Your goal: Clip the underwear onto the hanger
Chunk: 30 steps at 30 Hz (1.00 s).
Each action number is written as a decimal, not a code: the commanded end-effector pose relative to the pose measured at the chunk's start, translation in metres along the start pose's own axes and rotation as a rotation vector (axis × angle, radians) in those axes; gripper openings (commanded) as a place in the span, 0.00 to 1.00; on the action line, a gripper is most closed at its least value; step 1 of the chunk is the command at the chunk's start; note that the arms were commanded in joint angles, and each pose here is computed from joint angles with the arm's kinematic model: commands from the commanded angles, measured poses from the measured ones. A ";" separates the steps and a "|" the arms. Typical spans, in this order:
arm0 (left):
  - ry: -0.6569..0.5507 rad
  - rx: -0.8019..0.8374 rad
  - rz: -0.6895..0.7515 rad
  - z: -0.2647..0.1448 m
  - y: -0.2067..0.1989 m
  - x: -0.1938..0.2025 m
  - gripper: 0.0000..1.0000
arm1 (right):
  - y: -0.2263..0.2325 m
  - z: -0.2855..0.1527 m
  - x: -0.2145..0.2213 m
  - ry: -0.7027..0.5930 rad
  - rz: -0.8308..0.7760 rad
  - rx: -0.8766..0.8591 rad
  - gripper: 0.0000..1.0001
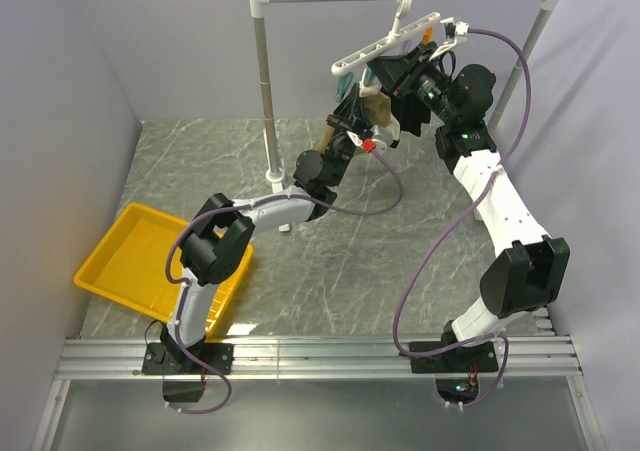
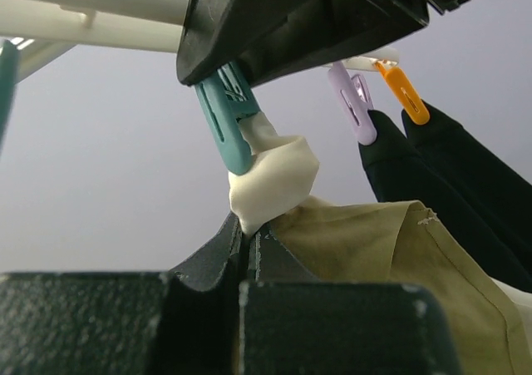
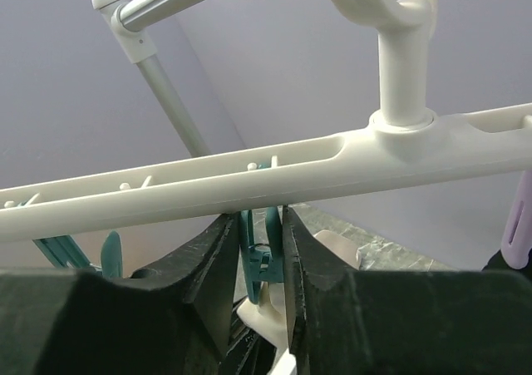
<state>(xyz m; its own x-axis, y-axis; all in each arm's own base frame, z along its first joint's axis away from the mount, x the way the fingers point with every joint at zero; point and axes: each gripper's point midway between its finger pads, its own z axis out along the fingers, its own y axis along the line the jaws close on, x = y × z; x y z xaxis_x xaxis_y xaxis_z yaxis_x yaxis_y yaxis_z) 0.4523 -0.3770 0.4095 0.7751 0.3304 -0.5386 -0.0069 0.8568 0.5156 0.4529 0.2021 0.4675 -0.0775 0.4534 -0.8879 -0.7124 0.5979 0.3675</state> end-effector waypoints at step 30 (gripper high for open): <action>-0.097 -0.064 -0.033 0.006 0.025 -0.031 0.17 | 0.019 -0.002 -0.024 -0.038 -0.013 -0.030 0.68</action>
<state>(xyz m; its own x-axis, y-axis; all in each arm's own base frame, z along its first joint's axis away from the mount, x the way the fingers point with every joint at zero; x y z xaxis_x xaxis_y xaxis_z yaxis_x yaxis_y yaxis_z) 0.4500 -0.3800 0.4122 0.7881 0.3282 -0.5207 -0.0059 0.8500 0.5268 0.4524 0.2032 0.4632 -0.1080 0.4559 -0.8834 -0.7069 0.5896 0.3907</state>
